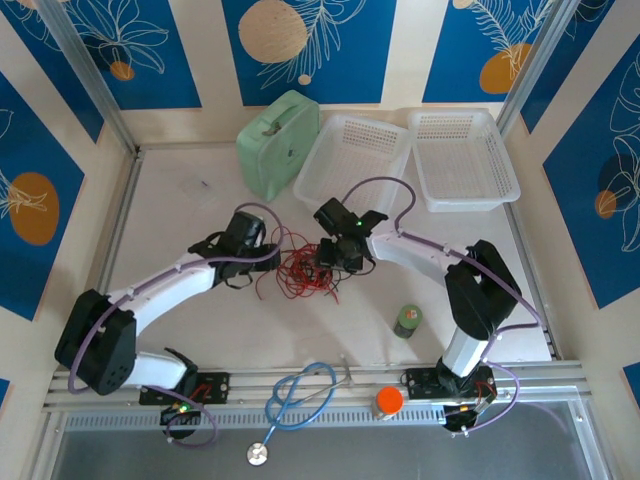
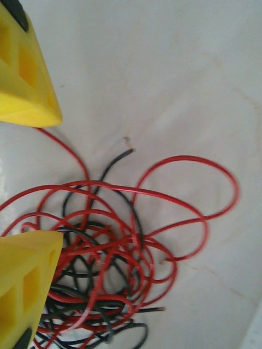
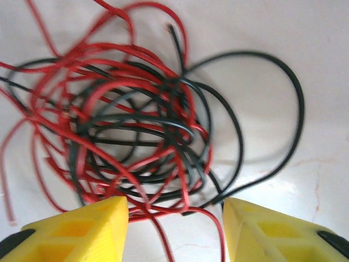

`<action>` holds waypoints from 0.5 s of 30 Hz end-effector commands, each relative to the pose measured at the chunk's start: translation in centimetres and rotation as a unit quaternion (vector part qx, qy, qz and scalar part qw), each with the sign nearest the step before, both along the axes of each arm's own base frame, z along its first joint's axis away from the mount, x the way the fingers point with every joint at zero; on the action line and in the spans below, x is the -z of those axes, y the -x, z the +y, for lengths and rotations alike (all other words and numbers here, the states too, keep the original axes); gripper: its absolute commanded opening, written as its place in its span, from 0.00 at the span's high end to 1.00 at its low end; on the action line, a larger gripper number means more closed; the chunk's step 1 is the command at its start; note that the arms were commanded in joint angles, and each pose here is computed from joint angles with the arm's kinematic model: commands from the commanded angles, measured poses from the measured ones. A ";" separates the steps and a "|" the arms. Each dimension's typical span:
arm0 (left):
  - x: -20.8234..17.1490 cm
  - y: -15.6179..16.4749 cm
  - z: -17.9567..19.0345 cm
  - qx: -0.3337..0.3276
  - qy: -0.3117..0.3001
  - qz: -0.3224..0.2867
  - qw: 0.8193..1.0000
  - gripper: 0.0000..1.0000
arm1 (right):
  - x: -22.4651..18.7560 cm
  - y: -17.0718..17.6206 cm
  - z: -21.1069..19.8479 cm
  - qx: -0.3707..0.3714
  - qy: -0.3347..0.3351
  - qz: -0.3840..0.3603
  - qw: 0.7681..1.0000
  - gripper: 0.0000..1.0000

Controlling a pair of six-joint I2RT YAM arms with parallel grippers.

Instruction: Untangle the cables

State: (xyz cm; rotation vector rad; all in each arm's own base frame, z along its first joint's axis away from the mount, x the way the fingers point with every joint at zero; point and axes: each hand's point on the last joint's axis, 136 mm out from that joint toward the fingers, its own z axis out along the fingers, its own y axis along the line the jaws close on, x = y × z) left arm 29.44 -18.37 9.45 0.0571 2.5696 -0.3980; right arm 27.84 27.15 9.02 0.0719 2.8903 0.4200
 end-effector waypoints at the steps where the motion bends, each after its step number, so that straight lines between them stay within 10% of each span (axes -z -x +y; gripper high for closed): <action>1: 2.3 2.1 -1.8 0.019 0.039 0.044 0.998 0.46 | -0.7 -0.9 2.0 -0.042 -0.023 0.002 0.999 0.47; 9: 6.3 0.9 -4.6 0.013 0.073 0.056 0.996 0.48 | 3.2 -1.5 3.8 -0.056 -0.005 0.051 0.997 0.39; 15: 8.6 -0.9 -5.6 -0.004 0.068 0.057 0.996 0.50 | 6.3 0.1 1.8 -0.034 0.032 0.077 0.996 0.54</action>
